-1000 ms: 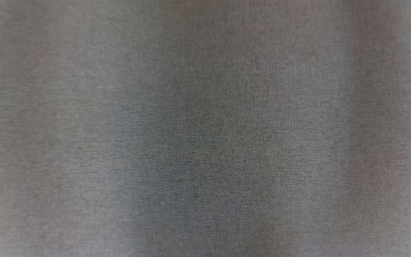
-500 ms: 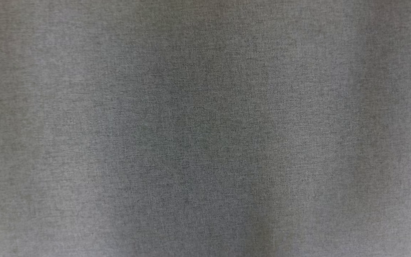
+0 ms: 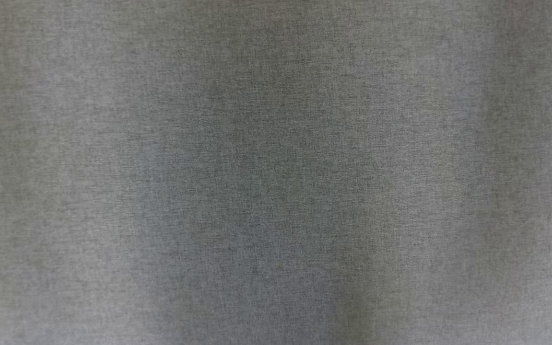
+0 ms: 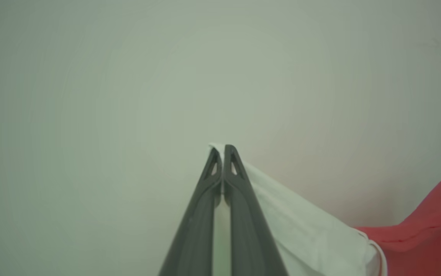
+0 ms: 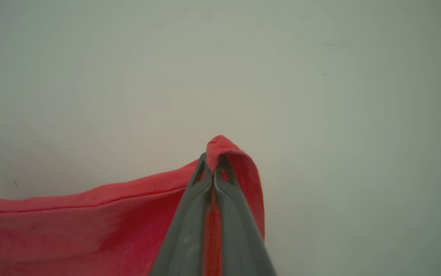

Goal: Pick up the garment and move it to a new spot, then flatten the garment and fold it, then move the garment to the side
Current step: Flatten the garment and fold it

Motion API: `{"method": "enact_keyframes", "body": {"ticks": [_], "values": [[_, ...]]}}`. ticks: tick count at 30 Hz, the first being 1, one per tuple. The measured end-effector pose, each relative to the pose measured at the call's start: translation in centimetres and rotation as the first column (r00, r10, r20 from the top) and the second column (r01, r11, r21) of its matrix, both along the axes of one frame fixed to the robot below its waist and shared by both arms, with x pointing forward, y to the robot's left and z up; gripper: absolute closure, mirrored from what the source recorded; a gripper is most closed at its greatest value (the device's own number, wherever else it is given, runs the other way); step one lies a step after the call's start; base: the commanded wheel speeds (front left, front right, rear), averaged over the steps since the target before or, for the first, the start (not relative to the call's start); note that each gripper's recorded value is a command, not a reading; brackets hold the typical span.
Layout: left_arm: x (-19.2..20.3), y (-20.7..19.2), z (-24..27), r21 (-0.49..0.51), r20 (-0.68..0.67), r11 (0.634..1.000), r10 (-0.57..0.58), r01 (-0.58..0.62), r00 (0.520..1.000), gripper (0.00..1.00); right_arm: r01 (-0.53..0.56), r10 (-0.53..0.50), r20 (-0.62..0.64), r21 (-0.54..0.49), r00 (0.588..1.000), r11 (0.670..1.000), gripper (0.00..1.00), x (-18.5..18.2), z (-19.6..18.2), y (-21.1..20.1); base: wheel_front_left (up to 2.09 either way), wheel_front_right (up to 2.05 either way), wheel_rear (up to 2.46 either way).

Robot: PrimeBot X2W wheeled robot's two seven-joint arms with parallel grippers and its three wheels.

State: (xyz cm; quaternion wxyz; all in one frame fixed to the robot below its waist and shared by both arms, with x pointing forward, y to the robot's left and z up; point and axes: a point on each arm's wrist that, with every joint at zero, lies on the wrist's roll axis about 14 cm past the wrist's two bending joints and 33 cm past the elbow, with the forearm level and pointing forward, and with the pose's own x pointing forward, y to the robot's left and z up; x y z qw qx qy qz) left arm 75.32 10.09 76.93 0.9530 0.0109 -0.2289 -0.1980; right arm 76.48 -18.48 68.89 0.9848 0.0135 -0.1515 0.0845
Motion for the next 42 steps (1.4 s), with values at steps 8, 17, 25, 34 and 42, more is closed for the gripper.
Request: {"method": "enact_keyframes", "body": {"ticks": [8,17,25,34,42], "values": [[-0.4,1.6,-5.9,-0.138,-0.118,0.990,0.006,-0.022,0.993,1.00,-0.072,0.072,-0.050,0.014,0.996,0.997,1.00,-1.9,-4.4,2.1,0.00,0.00,0.00],[-7.0,0.9,-9.7,-0.188,-0.170,0.978,-0.118,0.085,0.978,1.00,-0.123,0.133,-0.154,0.070,0.979,0.990,1.00,-9.1,-9.4,1.5,0.00,0.00,0.00],[-16.1,2.2,-13.1,-0.303,-0.231,0.952,-0.109,0.035,0.967,1.00,-0.177,0.208,-0.221,0.153,0.953,0.972,1.00,-17.5,-12.5,2.1,0.00,0.00,0.00],[-26.9,4.8,-17.9,-0.430,-0.360,0.895,-0.051,-0.117,0.932,1.00,-0.157,0.231,-0.358,0.223,0.905,0.962,1.00,-27.9,-18.6,1.1,0.00,0.00,0.00],[-34.9,5.4,-24.6,-0.460,-0.538,0.848,-0.031,-0.263,0.842,1.00,-0.114,0.234,-0.492,0.260,0.838,0.959,1.00,-35.3,-23.4,0.9,0.00,0.00,0.00]]}}
